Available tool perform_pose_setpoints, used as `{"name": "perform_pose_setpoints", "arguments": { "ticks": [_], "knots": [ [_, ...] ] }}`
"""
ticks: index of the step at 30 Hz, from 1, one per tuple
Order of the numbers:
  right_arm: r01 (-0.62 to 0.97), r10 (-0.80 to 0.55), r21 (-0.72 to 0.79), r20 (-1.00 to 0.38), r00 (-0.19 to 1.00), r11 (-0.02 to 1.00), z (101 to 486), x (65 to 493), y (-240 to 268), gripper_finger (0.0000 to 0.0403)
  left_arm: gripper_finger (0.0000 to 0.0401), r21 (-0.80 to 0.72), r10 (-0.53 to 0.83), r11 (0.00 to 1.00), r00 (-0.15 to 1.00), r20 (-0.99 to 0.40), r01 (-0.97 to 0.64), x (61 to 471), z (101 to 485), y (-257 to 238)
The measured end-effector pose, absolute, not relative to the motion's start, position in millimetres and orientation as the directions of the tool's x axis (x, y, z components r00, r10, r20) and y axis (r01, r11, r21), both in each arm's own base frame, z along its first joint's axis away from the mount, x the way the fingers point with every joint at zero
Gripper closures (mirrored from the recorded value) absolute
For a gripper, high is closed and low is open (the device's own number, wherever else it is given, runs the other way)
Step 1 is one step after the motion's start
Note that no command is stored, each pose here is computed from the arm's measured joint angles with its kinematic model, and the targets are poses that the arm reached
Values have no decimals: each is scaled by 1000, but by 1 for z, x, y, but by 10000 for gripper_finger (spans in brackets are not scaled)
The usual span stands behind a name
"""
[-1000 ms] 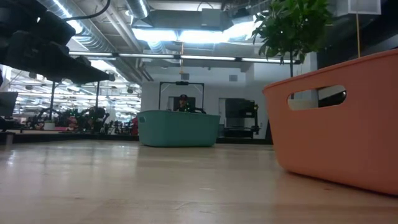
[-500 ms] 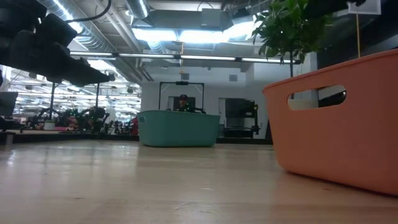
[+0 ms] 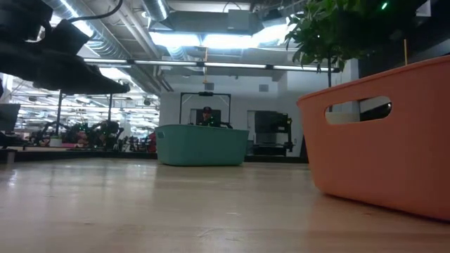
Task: Pick and place medicine bottles into bin by pill shape (circle, oval)
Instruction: Return to Home Position
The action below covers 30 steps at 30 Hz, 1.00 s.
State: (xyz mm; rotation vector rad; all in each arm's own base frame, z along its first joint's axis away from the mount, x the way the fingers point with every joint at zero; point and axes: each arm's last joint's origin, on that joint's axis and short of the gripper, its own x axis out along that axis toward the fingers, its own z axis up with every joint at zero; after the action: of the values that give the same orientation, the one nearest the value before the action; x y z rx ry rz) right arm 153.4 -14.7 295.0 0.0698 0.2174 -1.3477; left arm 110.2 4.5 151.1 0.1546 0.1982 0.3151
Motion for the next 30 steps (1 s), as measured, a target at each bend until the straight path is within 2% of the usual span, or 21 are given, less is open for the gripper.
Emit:
{"name": "perform_pose_setpoints", "arguments": {
  "ticks": [3, 6, 9, 13, 16, 21, 25, 30],
  "knots": [
    [978, -958, -88, -236, 164, 189, 285, 161, -31, 264, 199, 193, 357, 926, 920, -164, -325, 110, 151, 6],
    [967, -936, -95, -288, 202, 238, 279, 171, -50, 264, 199, 211, 363, 921, 917, -164, -326, 110, 151, 6],
    [899, -866, -77, -314, 389, 432, 277, 182, -72, 264, 199, 213, 363, 921, 917, -164, -327, 110, 151, 6],
    [682, -676, -60, -229, 701, 728, 279, 188, -91, 264, 199, 213, 364, 921, 917, -164, -327, 110, 151, 6],
    [545, -540, -42, -225, 811, 837, 274, 183, -99, 264, 199, 213, 364, 920, 917, -164, -328, 110, 151, 6],
    [496, -464, 63, -267, 845, 866, 255, 168, -105, 264, 199, 206, 364, 921, 917, -164, -330, 110, 151, 6],
    [497, -474, 62, -216, 853, 866, 254, 152, -97, 264, 199, 175, 364, 925, 917, -164, -336, 110, 151, 6],
    [489, -478, 51, -143, 866, 871, 252, 132, -84, 264, 199, 57, 364, 931, 917, -164, -360, 110, 151, 6]
  ]
}}
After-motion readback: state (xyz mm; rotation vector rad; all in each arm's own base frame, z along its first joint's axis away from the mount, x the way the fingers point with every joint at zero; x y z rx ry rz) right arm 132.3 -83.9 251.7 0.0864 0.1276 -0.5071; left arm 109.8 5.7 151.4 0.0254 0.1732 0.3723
